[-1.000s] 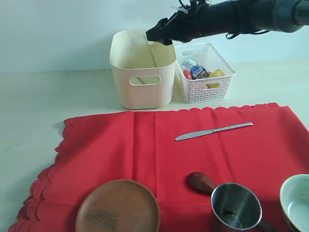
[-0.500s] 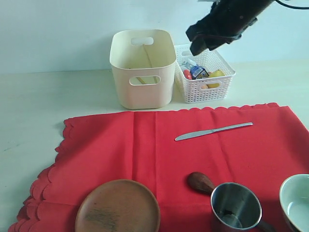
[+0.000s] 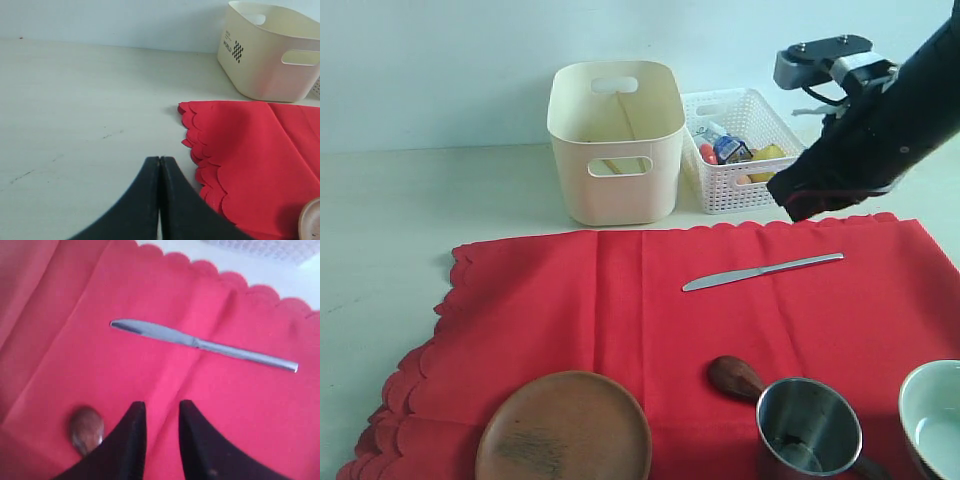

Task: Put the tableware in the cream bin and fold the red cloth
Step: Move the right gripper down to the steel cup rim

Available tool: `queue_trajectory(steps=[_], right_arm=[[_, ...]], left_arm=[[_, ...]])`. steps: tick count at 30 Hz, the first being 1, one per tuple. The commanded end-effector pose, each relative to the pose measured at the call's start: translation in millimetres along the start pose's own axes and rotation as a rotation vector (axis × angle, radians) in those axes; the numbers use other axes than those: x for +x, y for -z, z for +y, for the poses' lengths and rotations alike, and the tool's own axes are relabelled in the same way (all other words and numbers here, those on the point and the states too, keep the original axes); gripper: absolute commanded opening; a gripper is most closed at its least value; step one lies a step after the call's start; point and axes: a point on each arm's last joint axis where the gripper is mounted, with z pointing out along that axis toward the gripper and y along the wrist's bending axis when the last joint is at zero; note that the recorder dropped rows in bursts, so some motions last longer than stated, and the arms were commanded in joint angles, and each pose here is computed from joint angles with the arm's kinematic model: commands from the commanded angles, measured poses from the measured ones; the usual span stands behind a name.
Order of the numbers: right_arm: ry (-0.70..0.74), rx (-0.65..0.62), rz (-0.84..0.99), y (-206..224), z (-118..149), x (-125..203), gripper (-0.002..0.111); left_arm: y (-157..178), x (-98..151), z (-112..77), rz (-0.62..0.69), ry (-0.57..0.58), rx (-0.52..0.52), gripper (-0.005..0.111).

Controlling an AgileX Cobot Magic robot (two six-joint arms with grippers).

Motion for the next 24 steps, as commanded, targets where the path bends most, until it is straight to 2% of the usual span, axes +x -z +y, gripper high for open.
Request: queue_trajectory(steps=[1,12,24], right_arm=[[0.009,-0.049,0.113,4,6,13,0.023],[-0.002,-0.119,0.256,-10,12,42,0.023],[0.015,-0.150,0.357,-7,17,50,0.023]], left_arm=[[0,0,0.2,-0.010,0.001,-0.002,0.000],[0,0,0.2,-0.010,0.001,-0.002,0.000],[0,0,0.2,-0.010,0.001,-0.002,0.000]])
